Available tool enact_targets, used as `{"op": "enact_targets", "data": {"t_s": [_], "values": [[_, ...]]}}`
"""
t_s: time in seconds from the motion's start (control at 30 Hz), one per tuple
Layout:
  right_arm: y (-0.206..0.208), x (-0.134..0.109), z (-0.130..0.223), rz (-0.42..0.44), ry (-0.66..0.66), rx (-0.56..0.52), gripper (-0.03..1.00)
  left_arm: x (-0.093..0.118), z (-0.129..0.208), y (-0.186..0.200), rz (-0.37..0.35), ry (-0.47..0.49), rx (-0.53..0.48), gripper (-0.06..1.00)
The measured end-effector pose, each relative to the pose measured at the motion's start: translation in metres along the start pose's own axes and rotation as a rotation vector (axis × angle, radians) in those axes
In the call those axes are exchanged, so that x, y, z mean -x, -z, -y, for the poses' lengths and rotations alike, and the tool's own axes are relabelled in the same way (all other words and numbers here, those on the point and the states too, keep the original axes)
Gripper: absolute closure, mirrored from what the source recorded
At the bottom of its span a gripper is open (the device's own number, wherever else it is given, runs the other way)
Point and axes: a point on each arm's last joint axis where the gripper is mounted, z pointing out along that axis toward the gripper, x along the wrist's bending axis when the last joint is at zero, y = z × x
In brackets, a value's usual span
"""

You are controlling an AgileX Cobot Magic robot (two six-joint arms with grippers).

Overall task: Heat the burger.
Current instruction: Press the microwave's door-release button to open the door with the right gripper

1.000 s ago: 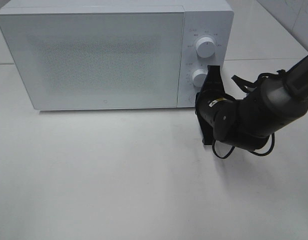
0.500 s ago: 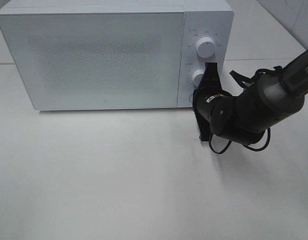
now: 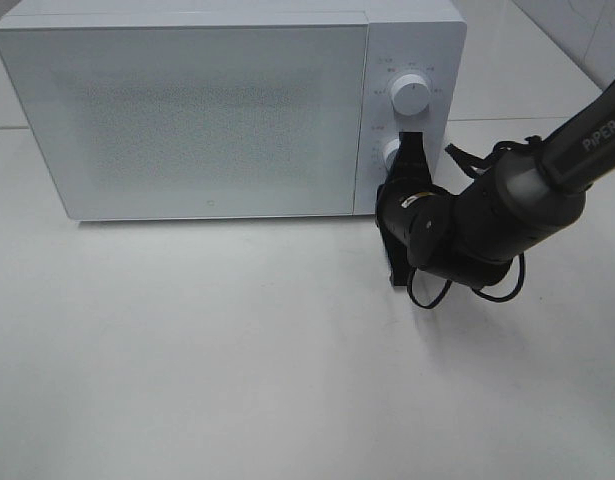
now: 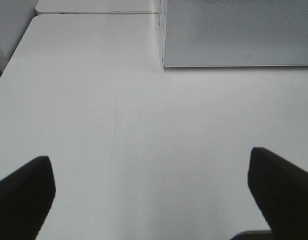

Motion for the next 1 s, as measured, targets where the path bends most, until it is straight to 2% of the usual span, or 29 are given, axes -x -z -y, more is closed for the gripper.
{"op": "enact_targets", "data": {"t_s": [0.37,1.0], "values": [[-0.0075,0.0005,0.0041,-0.041,-0.003,0.041,0.96,0.0,0.0,0.0,0.0,0.0,0.0,-0.05],[-0.0075,-0.0002,0.0067,-0.04,-0.005,0.056,0.96,0.0,0.0,0.0,0.0,0.0,0.0,-0.05]]}}
